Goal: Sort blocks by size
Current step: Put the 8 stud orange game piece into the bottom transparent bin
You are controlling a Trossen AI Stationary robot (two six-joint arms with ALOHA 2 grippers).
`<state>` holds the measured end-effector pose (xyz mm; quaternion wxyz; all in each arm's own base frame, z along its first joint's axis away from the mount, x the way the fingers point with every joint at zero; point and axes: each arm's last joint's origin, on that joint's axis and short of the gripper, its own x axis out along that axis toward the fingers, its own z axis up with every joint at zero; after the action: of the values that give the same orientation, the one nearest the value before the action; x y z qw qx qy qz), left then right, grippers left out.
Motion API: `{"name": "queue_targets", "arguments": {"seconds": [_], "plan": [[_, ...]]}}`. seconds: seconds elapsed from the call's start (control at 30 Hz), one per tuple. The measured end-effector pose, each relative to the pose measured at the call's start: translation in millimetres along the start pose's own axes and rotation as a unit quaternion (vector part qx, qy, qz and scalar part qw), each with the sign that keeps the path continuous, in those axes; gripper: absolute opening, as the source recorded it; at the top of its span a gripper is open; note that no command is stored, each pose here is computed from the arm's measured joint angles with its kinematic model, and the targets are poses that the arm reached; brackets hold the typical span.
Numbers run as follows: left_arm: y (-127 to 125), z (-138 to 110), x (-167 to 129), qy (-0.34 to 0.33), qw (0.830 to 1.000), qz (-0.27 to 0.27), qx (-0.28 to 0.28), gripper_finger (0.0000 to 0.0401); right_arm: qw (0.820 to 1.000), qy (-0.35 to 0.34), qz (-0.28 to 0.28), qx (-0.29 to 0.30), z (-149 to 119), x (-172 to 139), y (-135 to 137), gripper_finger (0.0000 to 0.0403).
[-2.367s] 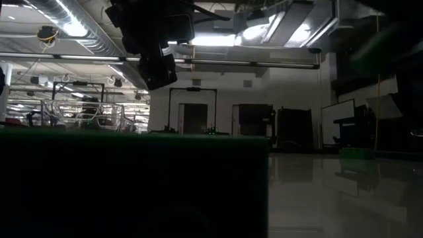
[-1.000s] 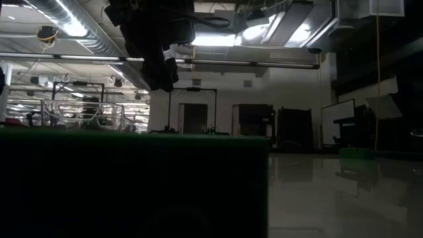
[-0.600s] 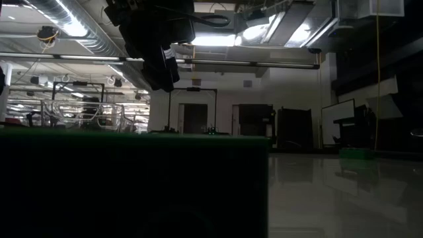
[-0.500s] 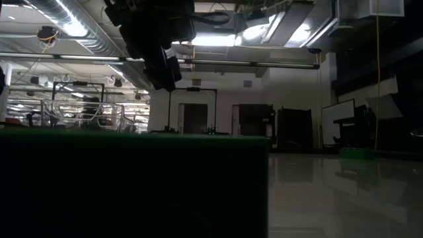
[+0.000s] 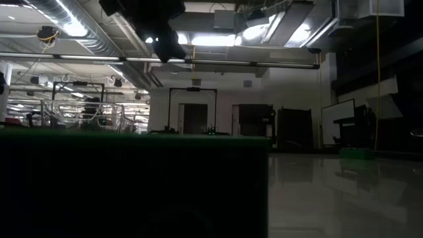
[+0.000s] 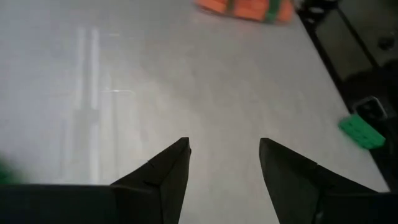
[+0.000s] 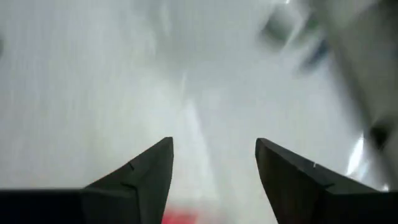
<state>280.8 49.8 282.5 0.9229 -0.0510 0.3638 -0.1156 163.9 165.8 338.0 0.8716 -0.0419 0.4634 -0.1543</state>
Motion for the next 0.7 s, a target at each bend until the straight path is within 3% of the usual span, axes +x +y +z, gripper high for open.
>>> {"name": "queue_targets", "arguments": {"seconds": [0.1,0.2,0.3,0.43,0.53,0.63,0.7], "plan": [[18,-4,-22,-0.013,0.999,0.036,-0.018,0.0182,0.994,-0.100,-0.023,-0.044,26,-16,-31,0.0223],[39,-9,-41,-0.021,0.995,0.087,-0.050,0.0182,0.986,-0.152,-0.029,-0.064,42,-21,-67,0.0215],[60,-20,-59,-0.015,0.985,0.145,-0.089,0.0182,0.978,-0.193,0.010,-0.074,49,-10,-99,0.0205],[84,-40,-79,0.022,0.966,0.207,-0.154,0.0182,0.941,-0.304,0.110,-0.100,48,23,-127,0.0191],[93,-57,-91,0.066,0.951,0.231,-0.193,0.0182,0.915,-0.372,0.124,-0.088,40,55,-141,0.0186],[98,-73,-102,0.120,0.939,0.247,-0.208,0.0182,0.915,-0.385,0.105,-0.065,28,92,-150,0.0185],[101,-83,-109,0.170,0.916,0.291,-0.216,0.0182,0.917,-0.380,0.102,-0.058,21,115,-152,0.0184]]}}
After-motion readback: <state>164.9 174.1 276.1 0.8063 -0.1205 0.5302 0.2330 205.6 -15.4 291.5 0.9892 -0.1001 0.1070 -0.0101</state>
